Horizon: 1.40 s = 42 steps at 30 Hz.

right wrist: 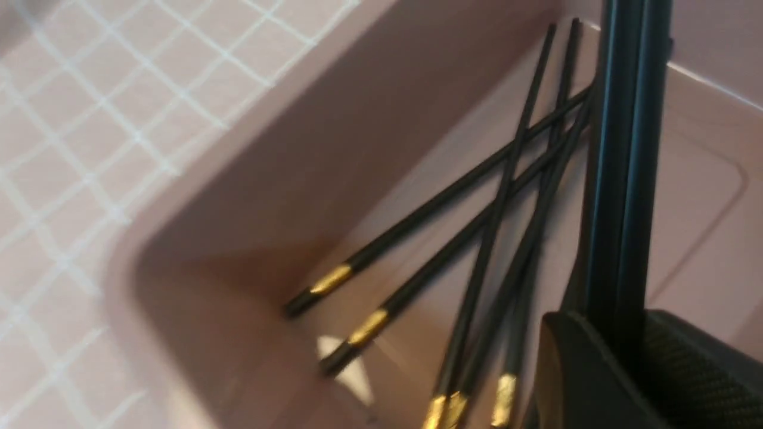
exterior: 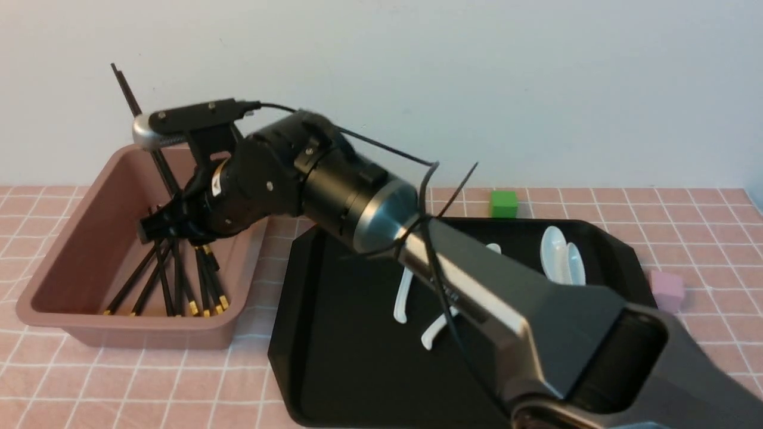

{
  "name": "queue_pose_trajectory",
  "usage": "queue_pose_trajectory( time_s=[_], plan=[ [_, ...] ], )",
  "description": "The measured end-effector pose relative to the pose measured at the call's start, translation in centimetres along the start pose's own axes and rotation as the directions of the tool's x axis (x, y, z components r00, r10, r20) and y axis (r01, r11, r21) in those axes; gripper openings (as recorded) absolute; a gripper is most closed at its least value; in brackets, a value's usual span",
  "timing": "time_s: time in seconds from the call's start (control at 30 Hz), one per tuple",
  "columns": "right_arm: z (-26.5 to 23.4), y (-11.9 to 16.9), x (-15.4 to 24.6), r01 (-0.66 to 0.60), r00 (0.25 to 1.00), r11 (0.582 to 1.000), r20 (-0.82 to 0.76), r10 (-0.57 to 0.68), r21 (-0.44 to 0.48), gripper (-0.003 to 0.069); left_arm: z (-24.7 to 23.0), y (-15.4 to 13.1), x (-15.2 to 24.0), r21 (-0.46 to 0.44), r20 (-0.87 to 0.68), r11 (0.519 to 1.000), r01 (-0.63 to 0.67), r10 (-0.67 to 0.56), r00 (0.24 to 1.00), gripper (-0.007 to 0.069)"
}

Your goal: On pink tablecloth take chopsticks from black tray and put them in box.

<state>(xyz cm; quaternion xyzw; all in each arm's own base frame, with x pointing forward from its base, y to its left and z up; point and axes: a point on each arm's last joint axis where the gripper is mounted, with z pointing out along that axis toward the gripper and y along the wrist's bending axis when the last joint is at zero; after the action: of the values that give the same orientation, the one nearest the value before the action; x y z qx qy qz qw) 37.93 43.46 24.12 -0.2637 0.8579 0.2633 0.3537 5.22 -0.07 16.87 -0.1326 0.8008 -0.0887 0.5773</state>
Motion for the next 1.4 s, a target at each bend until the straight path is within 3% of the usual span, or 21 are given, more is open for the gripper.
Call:
queue_pose_trajectory(
  time_s=[0.07, 0.3, 0.4, 0.5, 0.67, 0.83, 1.0, 1.1, 1.4],
  plan=[
    [0.7, -0.4, 0.6, 0.010, 1.000, 1.000, -0.015, -0.010, 0.019, 0.0174, 0.0, 0.0, 0.0, 0.000, 0.000, 1.000, 0.000, 0.000, 1.000, 0.0239],
    [-0.4, -0.2, 0.2, 0.013, 0.999, 0.999, -0.053, -0.011, 0.032, 0.0432, 0.0, 0.0, 0.0, 0.000, 0.000, 1.000, 0.000, 0.000, 1.000, 0.0239],
    [-2.8, 0.3, -0.9, 0.023, 0.997, 0.999, -0.079, -0.020, 0.041, 0.0488, 0.0, 0.0, 0.0, 0.000, 0.000, 1.000, 0.000, 0.000, 1.000, 0.0239],
    [-7.3, 1.2, -2.8, 0.046, 0.992, 0.998, -0.118, -0.040, 0.049, 0.0491, 0.0, 0.0, 0.0, 0.000, 0.000, 1.000, 0.000, 0.000, 1.000, 0.0239],
    [-14.7, 2.6, -5.6, 0.111, 0.990, 0.993, -0.090, -0.108, 0.035, 0.0417, 0.0, 0.0, 0.0, 0.000, 0.000, 1.000, 0.000, 0.000, 1.000, 0.0239],
    [-24.2, 4.0, -8.2, 0.142, 0.988, 0.990, 0.050, -0.143, 0.026, 0.0188, 0.0, 0.0, 0.0, 0.000, 0.000, 1.000, 0.000, 0.000, 1.000, 0.0239],
    [-31.6, 4.2, -7.3, 0.160, 0.986, 0.987, 0.048, -0.161, 0.036, 0.0001, 0.0, 0.0, 0.0, 0.000, 0.000, 1.000, 0.000, 0.000, 1.000, 0.0239],
    [-34.8, 3.7, -5.0, 0.164, 0.987, 0.985, -0.009, -0.163, 0.056, -0.0015, 0.0, 0.0, 0.0, 0.000, 0.000, 1.000, 0.000, 0.000, 1.000, 0.0239],
    [-37.7, 1.7, 1.9, 0.172, 0.972, 0.980, -0.178, -0.153, 0.097, -0.0015, 0.0, 0.0, 0.0, 0.000, 0.000, 1.000, 0.000, 0.000, 1.000, 0.0239]
  ],
)
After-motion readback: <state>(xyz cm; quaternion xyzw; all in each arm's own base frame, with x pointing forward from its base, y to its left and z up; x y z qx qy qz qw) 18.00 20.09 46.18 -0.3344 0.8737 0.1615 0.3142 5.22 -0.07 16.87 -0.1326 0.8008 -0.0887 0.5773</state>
